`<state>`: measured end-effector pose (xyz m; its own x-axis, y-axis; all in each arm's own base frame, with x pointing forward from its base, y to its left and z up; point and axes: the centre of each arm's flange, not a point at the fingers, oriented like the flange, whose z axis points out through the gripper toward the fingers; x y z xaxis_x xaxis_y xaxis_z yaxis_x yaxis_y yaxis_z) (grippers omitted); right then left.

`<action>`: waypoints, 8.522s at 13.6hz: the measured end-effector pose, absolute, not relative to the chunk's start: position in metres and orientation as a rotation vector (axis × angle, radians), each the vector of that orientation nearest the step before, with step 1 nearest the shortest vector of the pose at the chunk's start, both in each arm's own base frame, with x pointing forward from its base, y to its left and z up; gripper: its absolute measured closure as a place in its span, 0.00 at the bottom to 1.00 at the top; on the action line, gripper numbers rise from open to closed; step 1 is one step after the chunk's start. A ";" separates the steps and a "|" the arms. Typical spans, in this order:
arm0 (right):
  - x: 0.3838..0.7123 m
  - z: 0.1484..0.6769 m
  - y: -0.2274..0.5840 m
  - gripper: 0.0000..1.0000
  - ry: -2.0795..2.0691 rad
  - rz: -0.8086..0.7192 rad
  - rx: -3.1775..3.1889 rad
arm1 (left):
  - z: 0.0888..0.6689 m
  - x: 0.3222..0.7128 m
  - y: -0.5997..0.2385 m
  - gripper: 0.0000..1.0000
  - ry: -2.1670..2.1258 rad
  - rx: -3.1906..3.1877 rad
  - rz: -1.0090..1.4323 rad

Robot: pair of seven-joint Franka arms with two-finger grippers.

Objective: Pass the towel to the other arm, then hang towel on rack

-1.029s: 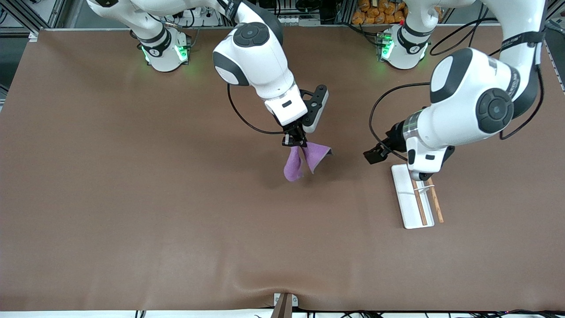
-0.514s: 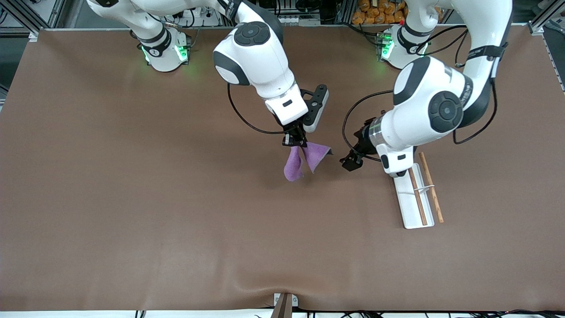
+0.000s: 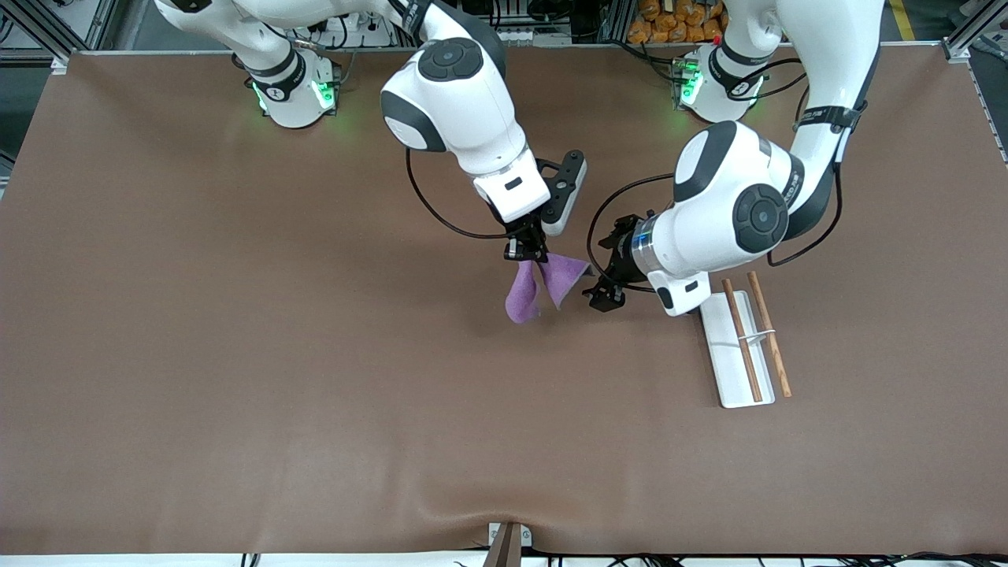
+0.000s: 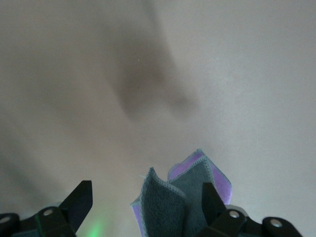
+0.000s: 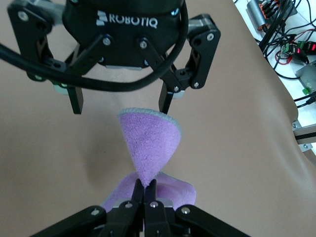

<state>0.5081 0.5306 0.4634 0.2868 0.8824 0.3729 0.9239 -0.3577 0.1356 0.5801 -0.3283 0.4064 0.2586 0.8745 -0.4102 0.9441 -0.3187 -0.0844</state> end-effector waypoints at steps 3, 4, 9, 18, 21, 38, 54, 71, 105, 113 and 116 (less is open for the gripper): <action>0.508 0.463 0.531 0.98 -1.716 -0.594 -2.432 | 0.399 0.578 -0.330 0.08 1.731 2.312 -0.639; 0.508 0.463 0.531 0.98 -1.716 -0.594 -2.432 | 0.397 0.578 -0.331 0.18 1.735 2.301 -0.654; 0.507 0.463 0.532 0.98 -1.717 -0.594 -2.431 | 0.395 0.580 -0.329 0.77 1.743 2.284 -0.663; 0.507 0.464 0.532 0.94 -1.716 -0.598 -2.430 | 0.446 0.605 -0.308 0.98 1.605 2.274 -0.542; 0.509 0.467 0.531 0.75 -1.712 -0.605 -2.431 | 0.469 0.613 -0.280 0.98 1.458 2.356 -0.525; 0.672 0.522 0.199 0.00 -1.050 -0.403 -2.960 | 0.474 0.636 -0.172 0.98 0.837 2.731 -0.361; 0.565 0.652 -0.020 0.00 -0.178 0.033 -3.156 | 0.447 0.659 -0.066 0.98 0.182 2.917 -0.227; 0.532 0.676 -0.024 0.00 0.145 0.093 -3.099 | 0.403 0.664 0.068 0.98 0.060 2.872 -0.237; 0.530 0.677 -0.030 0.00 0.162 0.108 -3.108 | 0.653 0.555 -0.041 0.00 0.016 3.158 0.116; 0.530 0.677 -0.031 0.00 0.163 0.110 -3.109 | 0.658 0.526 -0.031 0.00 0.105 3.170 0.039; 0.530 0.677 -0.031 0.00 0.163 0.111 -3.109 | 0.659 0.522 -0.033 0.00 0.173 3.168 0.025</action>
